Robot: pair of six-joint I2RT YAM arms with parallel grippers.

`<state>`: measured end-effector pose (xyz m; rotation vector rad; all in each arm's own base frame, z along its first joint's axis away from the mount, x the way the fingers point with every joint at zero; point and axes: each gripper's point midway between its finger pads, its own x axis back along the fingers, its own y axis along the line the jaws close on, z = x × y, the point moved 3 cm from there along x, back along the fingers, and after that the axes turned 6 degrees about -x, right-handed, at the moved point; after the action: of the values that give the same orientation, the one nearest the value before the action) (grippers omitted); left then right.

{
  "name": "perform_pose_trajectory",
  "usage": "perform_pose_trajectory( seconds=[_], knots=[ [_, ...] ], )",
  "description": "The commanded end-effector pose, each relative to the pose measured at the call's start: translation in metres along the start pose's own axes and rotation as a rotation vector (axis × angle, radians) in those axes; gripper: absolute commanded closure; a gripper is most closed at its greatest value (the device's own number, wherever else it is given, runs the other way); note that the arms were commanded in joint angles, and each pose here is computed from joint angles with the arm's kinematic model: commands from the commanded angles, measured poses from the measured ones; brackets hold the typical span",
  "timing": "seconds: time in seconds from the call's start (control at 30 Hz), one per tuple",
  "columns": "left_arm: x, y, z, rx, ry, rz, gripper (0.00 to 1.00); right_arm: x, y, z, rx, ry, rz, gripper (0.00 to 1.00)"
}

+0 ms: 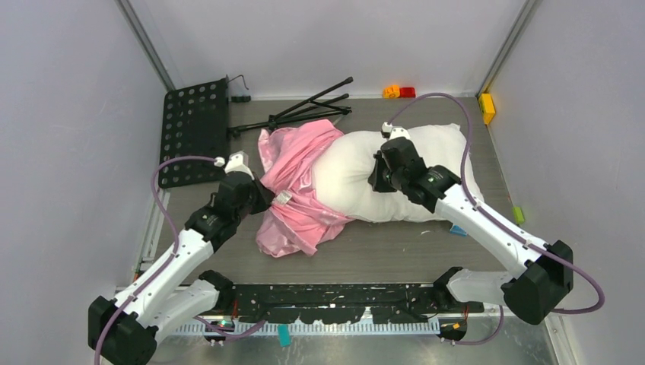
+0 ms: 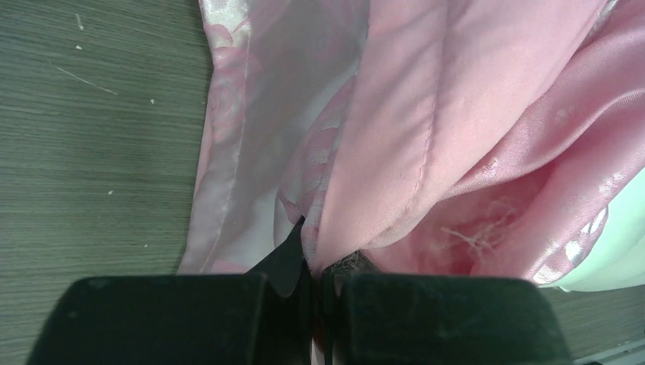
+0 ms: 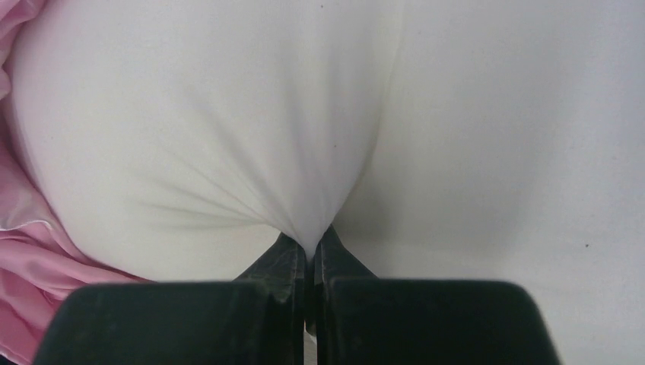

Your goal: Remove the pillowcase from the pillow

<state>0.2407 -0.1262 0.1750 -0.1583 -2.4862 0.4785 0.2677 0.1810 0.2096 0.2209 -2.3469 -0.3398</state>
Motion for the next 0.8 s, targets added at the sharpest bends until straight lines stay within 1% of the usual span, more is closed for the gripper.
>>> perform_pose_trajectory(
  seconds=[0.0, 0.03, 0.07, 0.1, 0.13, 0.17, 0.2, 0.23, 0.27, 0.3, 0.37, 0.47, 0.5, 0.6, 0.67, 0.77],
  knots=[
    [0.006, 0.025, -0.017, -0.033, -0.070, -0.139, 0.99, 0.003, -0.014, -0.023, -0.048, -0.088, 0.030, 1.00],
    [0.006, 0.012, -0.020, -0.040, -0.073, -0.055, 0.96, 0.000, -0.009, -0.020, -0.048, -0.059, 0.008, 1.00],
    [0.009, -0.002, -0.025, -0.046, -0.081, 0.027, 0.90, -0.003, -0.005, -0.018, -0.051, -0.040, -0.009, 1.00],
    [0.013, -0.016, -0.028, -0.045, -0.077, 0.105, 0.78, -0.005, -0.003, -0.017, -0.053, -0.025, -0.019, 1.00],
    [0.019, -0.032, -0.027, -0.066, -0.049, 0.213, 0.66, -0.007, 0.000, -0.017, -0.056, -0.017, -0.030, 1.00],
    [0.025, -0.046, -0.028, -0.090, -0.035, 0.300, 0.51, -0.008, 0.002, -0.016, -0.059, -0.009, -0.040, 1.00],
    [0.030, -0.054, -0.028, -0.105, -0.017, 0.355, 0.35, -0.008, 0.003, -0.016, -0.060, -0.008, -0.046, 1.00],
    [0.034, -0.061, -0.027, -0.110, 0.003, 0.393, 0.18, -0.009, 0.003, -0.015, -0.060, -0.006, -0.048, 1.00],
    [0.036, -0.065, -0.026, -0.115, 0.025, 0.417, 0.04, -0.009, 0.004, -0.016, -0.058, -0.005, -0.050, 1.00],
    [0.040, -0.069, -0.026, -0.121, 0.039, 0.434, 0.01, -0.008, 0.004, -0.016, -0.055, -0.003, -0.051, 1.00],
    [0.044, -0.072, -0.021, -0.147, 0.061, 0.422, 0.00, -0.007, 0.004, -0.016, -0.047, 0.002, -0.051, 1.00],
    [0.049, -0.080, -0.011, -0.217, 0.047, 0.375, 0.00, -0.006, 0.006, -0.017, -0.042, 0.003, -0.060, 1.00],
    [0.049, -0.083, -0.010, -0.239, 0.024, 0.345, 0.00, -0.006, 0.007, -0.018, -0.042, 0.003, -0.064, 1.00],
    [0.058, -0.111, 0.005, -0.306, 0.015, 0.344, 0.00, -0.008, 0.010, -0.018, -0.042, 0.014, -0.073, 1.00],
    [0.063, -0.122, 0.009, -0.347, -0.001, 0.281, 0.00, -0.010, 0.011, -0.018, -0.044, 0.020, -0.077, 1.00],
    [0.071, -0.126, -0.001, -0.345, -0.063, 0.080, 0.00, -0.011, 0.012, -0.016, -0.046, 0.028, -0.082, 1.00]
  ],
)
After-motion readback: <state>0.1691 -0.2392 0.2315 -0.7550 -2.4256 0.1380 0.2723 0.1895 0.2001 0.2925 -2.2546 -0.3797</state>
